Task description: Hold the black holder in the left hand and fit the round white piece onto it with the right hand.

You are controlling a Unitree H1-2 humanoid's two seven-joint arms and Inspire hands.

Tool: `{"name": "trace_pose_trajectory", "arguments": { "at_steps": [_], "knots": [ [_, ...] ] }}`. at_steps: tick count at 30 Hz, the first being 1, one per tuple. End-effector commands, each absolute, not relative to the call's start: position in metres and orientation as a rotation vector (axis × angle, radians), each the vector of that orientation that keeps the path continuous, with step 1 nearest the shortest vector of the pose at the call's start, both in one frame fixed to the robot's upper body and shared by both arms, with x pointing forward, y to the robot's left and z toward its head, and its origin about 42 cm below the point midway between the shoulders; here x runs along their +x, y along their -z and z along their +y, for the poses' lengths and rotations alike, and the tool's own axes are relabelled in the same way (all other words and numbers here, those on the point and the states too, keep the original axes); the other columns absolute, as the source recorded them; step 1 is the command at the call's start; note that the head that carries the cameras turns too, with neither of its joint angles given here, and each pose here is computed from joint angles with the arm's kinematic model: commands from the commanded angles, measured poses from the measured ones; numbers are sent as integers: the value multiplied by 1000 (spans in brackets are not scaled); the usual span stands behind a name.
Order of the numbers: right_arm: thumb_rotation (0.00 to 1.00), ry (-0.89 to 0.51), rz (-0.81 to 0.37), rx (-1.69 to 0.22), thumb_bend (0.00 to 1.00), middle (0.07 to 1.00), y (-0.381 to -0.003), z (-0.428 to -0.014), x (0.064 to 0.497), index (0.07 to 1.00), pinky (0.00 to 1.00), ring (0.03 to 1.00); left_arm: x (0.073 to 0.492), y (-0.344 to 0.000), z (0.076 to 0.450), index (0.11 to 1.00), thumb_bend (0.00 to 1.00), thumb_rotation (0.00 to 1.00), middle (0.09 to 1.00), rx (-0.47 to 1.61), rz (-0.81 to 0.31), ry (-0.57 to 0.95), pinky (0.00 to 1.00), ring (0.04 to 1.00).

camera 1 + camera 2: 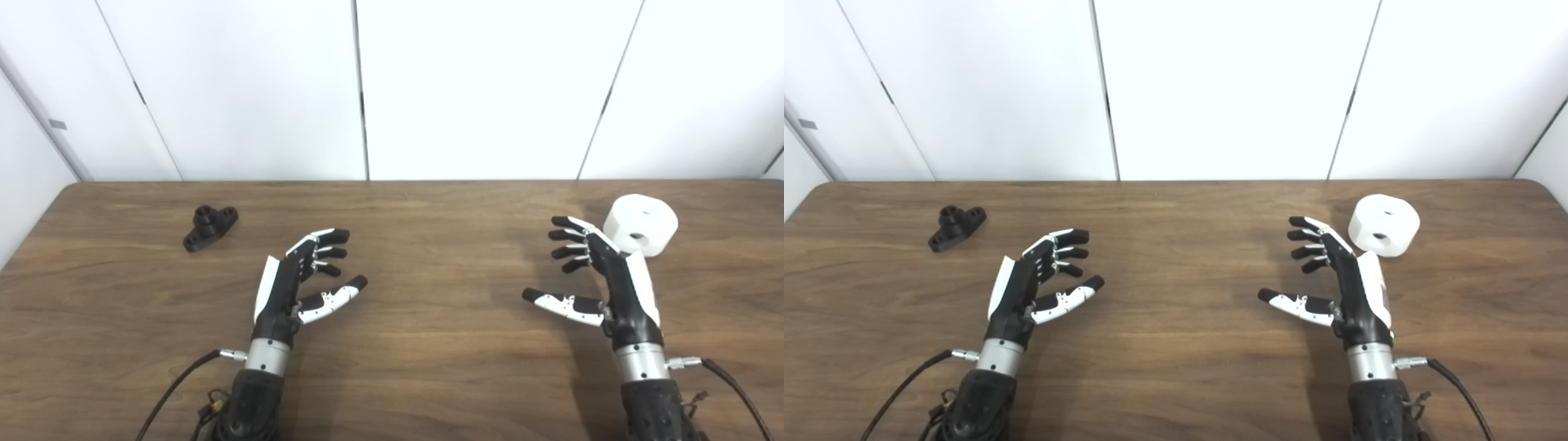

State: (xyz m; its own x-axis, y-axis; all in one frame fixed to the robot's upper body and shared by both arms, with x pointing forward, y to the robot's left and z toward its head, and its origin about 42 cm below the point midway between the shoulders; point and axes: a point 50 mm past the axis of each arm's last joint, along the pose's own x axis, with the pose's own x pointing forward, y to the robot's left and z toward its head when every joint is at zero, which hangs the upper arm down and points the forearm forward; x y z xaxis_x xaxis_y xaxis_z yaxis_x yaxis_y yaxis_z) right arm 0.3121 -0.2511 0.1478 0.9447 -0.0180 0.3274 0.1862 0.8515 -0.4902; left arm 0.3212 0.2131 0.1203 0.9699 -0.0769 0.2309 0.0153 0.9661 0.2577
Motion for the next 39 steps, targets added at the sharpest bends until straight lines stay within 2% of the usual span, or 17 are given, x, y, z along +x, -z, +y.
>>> {"name": "trace_pose_trajectory", "arguments": {
  "at_steps": [1, 13, 20, 27, 39],
  "knots": [
    [109, 111, -399, -536, 641, 713, -165, -249, 316, 768, 499, 616, 322, -132, 210, 723, 642, 19, 763, 256, -285, 42, 565, 700],
    [124, 109, -405, -550, 651, 705, -163, -252, 316, 762, 496, 615, 321, -129, 207, 726, 650, 31, 769, 253, -280, 52, 583, 708],
    [122, 88, -397, -557, 631, 717, -160, -269, 316, 775, 487, 622, 323, -122, 189, 728, 655, 58, 772, 232, -272, 64, 604, 720],
    [7, 90, -373, -537, 615, 732, -162, -276, 313, 779, 514, 638, 326, -109, 175, 743, 677, 51, 776, 233, -241, 50, 585, 739],
    [0, 103, -375, -551, 626, 712, -163, -272, 311, 760, 480, 613, 326, -112, 177, 730, 679, 50, 771, 261, -265, 52, 558, 708]
  ]
}}
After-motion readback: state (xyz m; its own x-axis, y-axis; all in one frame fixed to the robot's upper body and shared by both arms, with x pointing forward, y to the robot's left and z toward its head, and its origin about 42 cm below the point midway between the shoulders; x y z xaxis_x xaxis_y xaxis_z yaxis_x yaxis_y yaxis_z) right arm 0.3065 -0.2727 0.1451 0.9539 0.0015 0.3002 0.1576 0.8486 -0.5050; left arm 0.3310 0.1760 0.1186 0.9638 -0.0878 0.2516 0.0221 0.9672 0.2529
